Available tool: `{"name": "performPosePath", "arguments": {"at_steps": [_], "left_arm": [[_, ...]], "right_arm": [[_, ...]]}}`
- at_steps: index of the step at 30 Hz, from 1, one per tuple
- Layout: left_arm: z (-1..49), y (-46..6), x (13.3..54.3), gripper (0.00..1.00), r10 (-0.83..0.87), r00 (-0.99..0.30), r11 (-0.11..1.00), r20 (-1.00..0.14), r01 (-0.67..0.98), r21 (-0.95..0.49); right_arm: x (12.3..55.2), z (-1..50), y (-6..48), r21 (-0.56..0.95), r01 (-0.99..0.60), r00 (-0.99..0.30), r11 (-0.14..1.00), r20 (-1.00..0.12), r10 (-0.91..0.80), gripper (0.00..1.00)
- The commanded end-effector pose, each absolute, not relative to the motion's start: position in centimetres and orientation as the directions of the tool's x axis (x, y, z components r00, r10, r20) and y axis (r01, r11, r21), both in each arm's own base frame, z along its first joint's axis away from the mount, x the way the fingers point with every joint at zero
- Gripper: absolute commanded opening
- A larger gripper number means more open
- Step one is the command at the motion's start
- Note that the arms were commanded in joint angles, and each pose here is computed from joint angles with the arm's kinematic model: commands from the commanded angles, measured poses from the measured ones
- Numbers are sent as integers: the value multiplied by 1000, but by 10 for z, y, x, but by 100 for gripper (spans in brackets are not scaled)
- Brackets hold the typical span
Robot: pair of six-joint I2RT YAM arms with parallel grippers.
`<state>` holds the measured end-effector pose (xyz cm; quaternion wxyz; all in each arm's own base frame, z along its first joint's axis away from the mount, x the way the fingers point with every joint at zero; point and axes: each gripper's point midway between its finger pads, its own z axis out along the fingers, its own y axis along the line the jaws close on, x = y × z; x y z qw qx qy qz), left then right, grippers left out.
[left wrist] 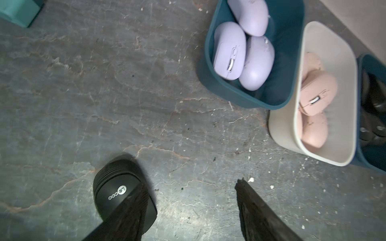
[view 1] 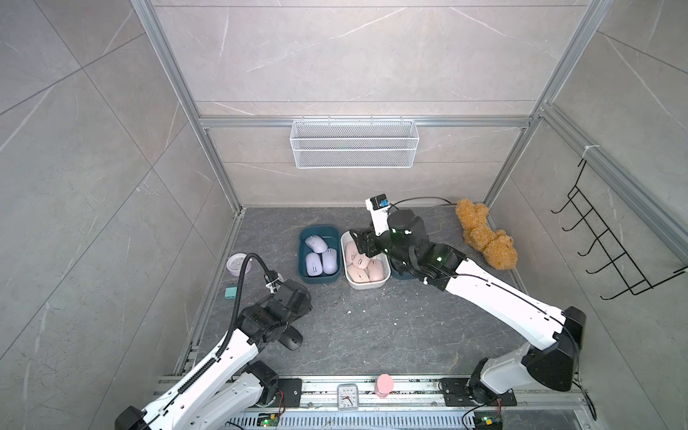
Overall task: Place the mice by color into the storage box
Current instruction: Pick up the mouse from the center of the board.
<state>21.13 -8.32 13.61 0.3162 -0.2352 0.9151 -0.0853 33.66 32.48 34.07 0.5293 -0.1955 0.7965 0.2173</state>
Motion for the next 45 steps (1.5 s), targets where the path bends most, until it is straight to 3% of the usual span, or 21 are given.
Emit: {"name": "performPosePath", "arguments": {"at_steps": [1,11,18,45], "left_arm": [[128,-59,203,69,-568,-587,806,-577,-539,-244],[97,-36,161,73,-682,-467,640,-563,-753,-150],[73,-26,142,74,-733,-443,588,-516,-794,-154],[35,-49,152,79,-713,-560,677,-421,-706,-208]], "right_arm": [[337,304,311,149,-487,-421,861,-903,-81,71],[333,251,311,211,-477,-512,853,-856,-75,72],[336,231,321,275,-494,-563,825,-824,-63,72],[346,206,324,377,-455,-653,807,-757,-14,72]]}}
